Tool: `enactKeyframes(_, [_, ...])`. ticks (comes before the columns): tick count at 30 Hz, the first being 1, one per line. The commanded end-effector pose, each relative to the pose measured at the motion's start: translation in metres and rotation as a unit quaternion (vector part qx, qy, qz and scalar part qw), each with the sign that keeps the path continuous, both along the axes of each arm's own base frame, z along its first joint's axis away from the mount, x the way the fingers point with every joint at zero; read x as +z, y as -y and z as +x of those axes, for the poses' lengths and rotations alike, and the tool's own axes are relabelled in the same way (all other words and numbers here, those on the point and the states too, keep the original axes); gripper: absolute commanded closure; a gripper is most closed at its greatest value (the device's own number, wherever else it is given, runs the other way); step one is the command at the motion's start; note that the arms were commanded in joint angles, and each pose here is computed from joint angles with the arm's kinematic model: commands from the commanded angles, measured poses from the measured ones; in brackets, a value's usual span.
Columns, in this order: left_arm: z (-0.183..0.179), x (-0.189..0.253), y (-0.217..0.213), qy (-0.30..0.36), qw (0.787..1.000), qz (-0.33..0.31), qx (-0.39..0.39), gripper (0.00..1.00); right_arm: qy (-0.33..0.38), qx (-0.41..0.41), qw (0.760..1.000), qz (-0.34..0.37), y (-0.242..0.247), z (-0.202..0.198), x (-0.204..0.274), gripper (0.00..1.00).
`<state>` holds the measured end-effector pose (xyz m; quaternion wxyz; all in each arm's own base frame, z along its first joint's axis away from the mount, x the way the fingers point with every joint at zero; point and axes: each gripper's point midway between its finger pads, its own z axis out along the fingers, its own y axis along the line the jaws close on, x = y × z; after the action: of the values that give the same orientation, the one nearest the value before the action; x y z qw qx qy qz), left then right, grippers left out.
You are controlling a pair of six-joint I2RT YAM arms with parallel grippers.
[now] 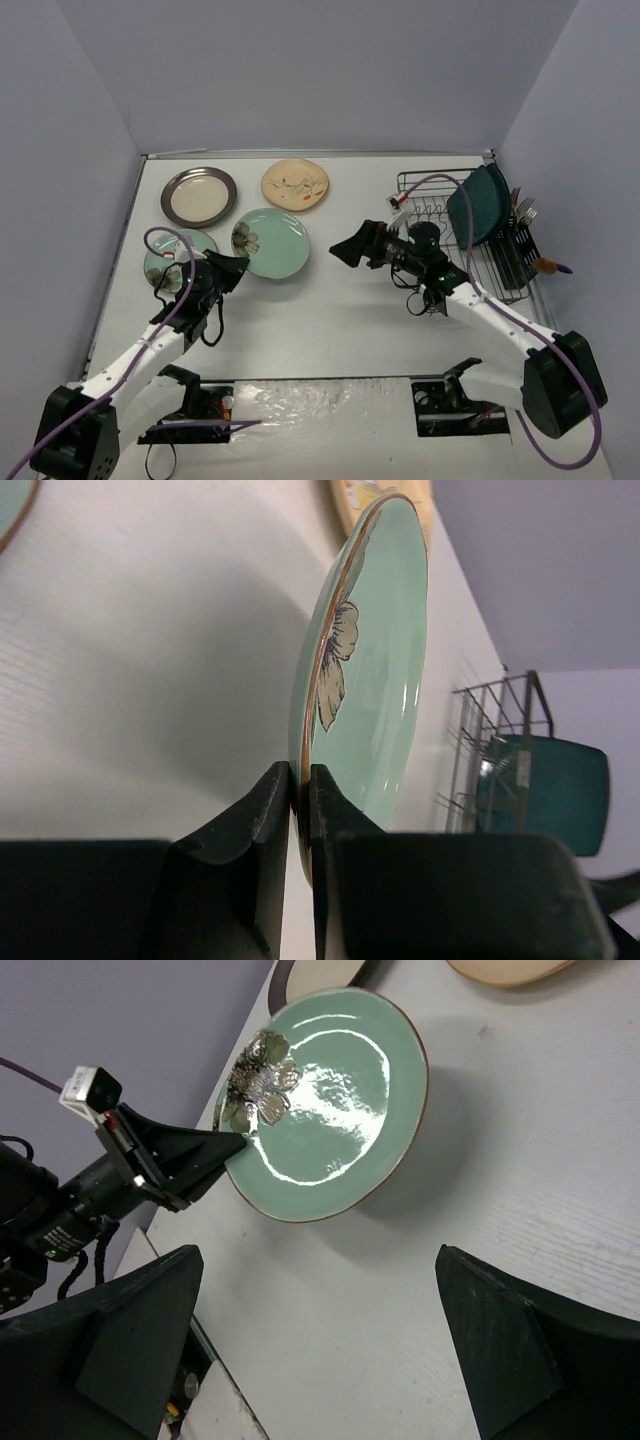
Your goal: Load the plates into the dish rack
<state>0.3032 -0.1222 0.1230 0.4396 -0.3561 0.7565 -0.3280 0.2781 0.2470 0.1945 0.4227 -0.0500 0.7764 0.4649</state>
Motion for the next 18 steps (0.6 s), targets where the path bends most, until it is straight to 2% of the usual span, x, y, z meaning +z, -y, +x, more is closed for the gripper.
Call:
enactKeyframes(1, [0.002,0.110,0.024,0.159,0.984,-0.057,-0.062,1.00,0.058,0.031,0.997,0.031,-0.025,0.014,0.040,0.00])
enactKeyframes(9, [-0.027,0.161,0.039,0.228,0.962,-0.068,-0.134,1.00,0.065,0.122,0.990,0.033,-0.066,0.012,0.040,0.01])
enactKeyframes(18, [-0.043,0.187,0.045,0.271,0.945,-0.083,-0.164,1.00,0.062,0.145,0.987,0.028,-0.083,0.017,0.028,0.05])
